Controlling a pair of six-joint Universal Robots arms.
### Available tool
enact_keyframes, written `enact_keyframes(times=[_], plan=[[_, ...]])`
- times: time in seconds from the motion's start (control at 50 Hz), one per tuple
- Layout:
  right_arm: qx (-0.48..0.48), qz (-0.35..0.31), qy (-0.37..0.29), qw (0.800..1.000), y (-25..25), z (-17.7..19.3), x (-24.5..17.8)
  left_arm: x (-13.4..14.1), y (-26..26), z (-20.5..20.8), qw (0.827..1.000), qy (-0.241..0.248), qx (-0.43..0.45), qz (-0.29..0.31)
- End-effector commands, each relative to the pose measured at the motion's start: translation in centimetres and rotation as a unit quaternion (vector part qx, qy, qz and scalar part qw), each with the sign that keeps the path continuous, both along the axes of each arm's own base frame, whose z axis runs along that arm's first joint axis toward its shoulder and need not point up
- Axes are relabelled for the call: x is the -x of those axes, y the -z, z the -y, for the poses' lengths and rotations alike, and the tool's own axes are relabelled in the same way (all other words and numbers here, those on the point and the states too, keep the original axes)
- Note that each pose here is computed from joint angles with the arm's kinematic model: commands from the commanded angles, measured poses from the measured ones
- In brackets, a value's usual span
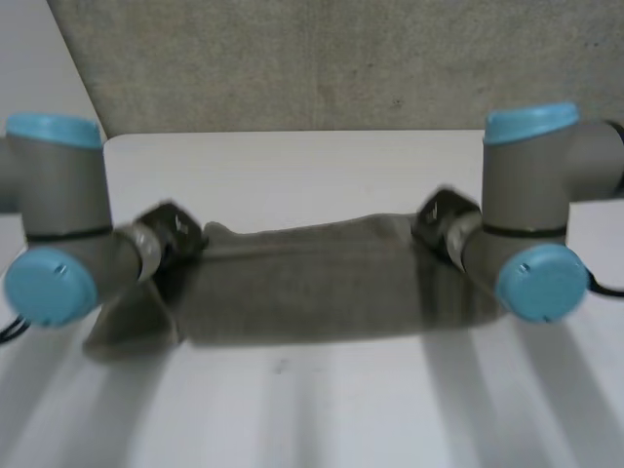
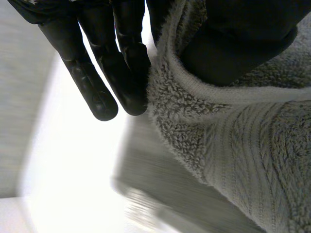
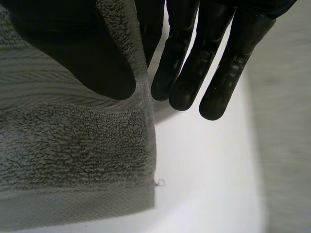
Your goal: Fold the towel.
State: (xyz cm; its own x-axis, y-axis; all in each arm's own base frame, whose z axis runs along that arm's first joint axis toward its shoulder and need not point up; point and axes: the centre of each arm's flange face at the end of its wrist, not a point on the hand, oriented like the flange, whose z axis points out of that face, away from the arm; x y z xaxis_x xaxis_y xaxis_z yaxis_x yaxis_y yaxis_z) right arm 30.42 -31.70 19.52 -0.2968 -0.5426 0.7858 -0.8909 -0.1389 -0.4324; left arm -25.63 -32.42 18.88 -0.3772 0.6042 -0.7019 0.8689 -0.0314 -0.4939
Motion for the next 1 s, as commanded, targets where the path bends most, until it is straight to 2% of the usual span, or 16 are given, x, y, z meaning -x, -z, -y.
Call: enact_keyframes(times=[0.02,0.06,0.08,0.1,0.12,0.16,0.2,0.24,0.28,0.32,0.34,0.38,0.48,0.6,0.76,1.0], plan=[[0.270,0.190,0.041,0.943,-13.3,4.6,-2.2,3.1,-11.5,5.0,0.968,-0.013,0.227,-0.110],[0.356,0.341,0.044,0.869,-20.4,3.8,-0.9,4.5,-17.7,5.0,0.916,-0.010,0.329,-0.231],[0.357,0.342,0.044,0.868,-20.4,3.8,-0.9,4.5,-17.8,5.0,0.915,-0.010,0.330,-0.231],[0.373,0.390,0.032,0.842,-22.2,2.8,-0.4,5.0,-19.5,4.5,0.892,-0.003,0.349,-0.288],[0.373,0.390,0.032,0.841,-22.3,2.8,-0.4,5.0,-19.5,4.5,0.892,-0.003,0.349,-0.289],[0.381,0.399,0.012,0.834,-22.5,1.5,0.0,4.2,-23.7,2.9,0.845,0.006,0.378,-0.378],[0.371,0.382,0.004,0.846,-21.4,1.1,-0.1,3.8,-23.8,2.4,0.842,0.005,0.364,-0.398],[0.357,0.359,-0.004,0.862,-20.0,1.0,-0.3,3.6,-22.2,2.5,0.853,-0.001,0.335,-0.400],[0.307,0.304,-0.009,0.902,-16.2,0.9,-0.6,3.5,-19.9,2.9,0.869,-0.012,0.307,-0.389],[0.271,0.273,-0.010,0.923,-14.0,0.9,-0.5,3.0,-15.4,3.3,0.900,-0.037,0.251,-0.353],[0.270,0.272,-0.010,0.923,-14.0,0.9,-0.5,3.0,-15.4,3.3,0.901,-0.037,0.251,-0.353],[0.180,0.196,-0.009,0.964,-8.7,1.2,0.4,2.5,-10.5,2.8,0.933,-0.056,0.182,-0.306],[0.032,0.082,-0.016,0.996,-1.7,-0.4,1.6,1.8,-3.0,1.5,0.967,-0.076,0.083,-0.228],[-0.144,-0.045,-0.003,0.988,3.3,-3.9,4.5,0.6,2.9,-1.9,0.989,-0.069,-0.007,-0.130],[-0.173,-0.053,0.020,0.983,0.8,-6.1,7.1,-1.2,2.9,-6.6,0.998,-0.023,-0.052,-0.010],[-0.178,-0.045,0.026,0.983,0.8,-7.0,7.8,-1.8,1.3,-7.8,0.999,-0.020,-0.036,-0.010]])
